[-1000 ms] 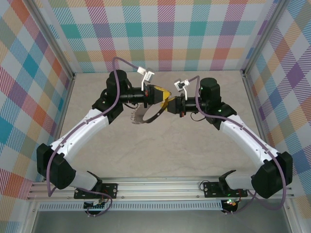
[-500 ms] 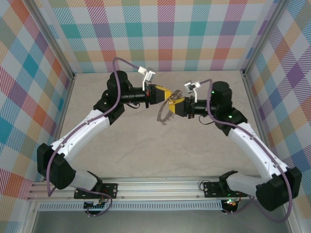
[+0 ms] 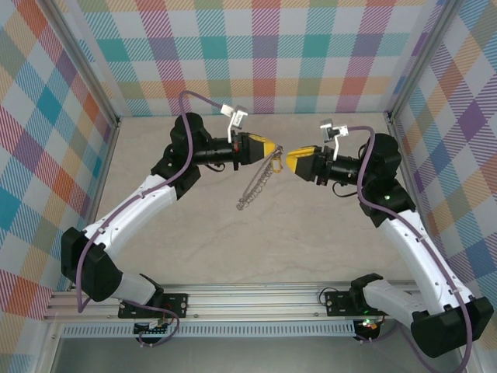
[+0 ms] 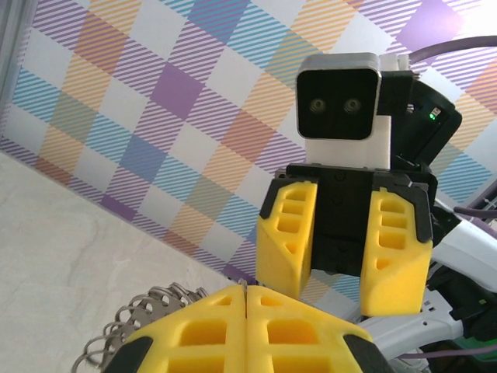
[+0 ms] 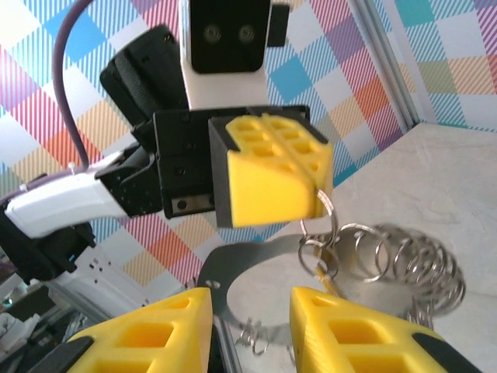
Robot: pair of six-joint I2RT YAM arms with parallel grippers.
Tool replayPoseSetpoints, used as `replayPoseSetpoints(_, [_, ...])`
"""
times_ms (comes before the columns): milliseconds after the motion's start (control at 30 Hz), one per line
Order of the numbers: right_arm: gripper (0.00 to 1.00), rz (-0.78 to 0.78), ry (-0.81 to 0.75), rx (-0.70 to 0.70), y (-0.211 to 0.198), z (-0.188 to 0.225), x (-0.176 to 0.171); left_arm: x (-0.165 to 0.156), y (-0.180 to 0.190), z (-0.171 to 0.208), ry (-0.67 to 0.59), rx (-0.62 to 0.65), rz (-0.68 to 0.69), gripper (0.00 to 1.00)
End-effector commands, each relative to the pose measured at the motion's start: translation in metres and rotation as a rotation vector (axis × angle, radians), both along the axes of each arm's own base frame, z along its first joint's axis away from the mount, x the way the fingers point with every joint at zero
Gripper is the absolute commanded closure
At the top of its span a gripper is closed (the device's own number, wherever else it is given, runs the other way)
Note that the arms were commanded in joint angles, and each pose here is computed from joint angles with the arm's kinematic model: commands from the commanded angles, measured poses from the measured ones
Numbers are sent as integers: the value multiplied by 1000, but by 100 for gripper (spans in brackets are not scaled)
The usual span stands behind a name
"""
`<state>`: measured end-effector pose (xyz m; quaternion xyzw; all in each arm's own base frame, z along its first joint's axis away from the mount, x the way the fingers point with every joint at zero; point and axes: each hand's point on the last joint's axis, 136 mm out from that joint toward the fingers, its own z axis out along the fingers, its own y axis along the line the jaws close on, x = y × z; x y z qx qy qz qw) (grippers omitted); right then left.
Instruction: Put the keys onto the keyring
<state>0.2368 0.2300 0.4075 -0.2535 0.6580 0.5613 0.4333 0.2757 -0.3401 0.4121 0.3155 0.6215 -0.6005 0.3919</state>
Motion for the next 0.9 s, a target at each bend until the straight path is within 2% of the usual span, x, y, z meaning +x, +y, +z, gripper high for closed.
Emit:
replayPoseSetpoints(0, [65,-26,-24,80,-2,19,7,-6,-2,20,-41,-66,-20,100])
replayPoseSetpoints(233, [61,-28,12,135,3,19,23,-4,-1,22,-23,-81,-8,100])
replayPoseSetpoints(600, [70,0,10,146,13,22,23,-3,-2,20,-22,-79,-7,100])
replayPoseSetpoints(867, [70,16,17,143,19,20,24,-2,-2,20,-21,-79,-6,100])
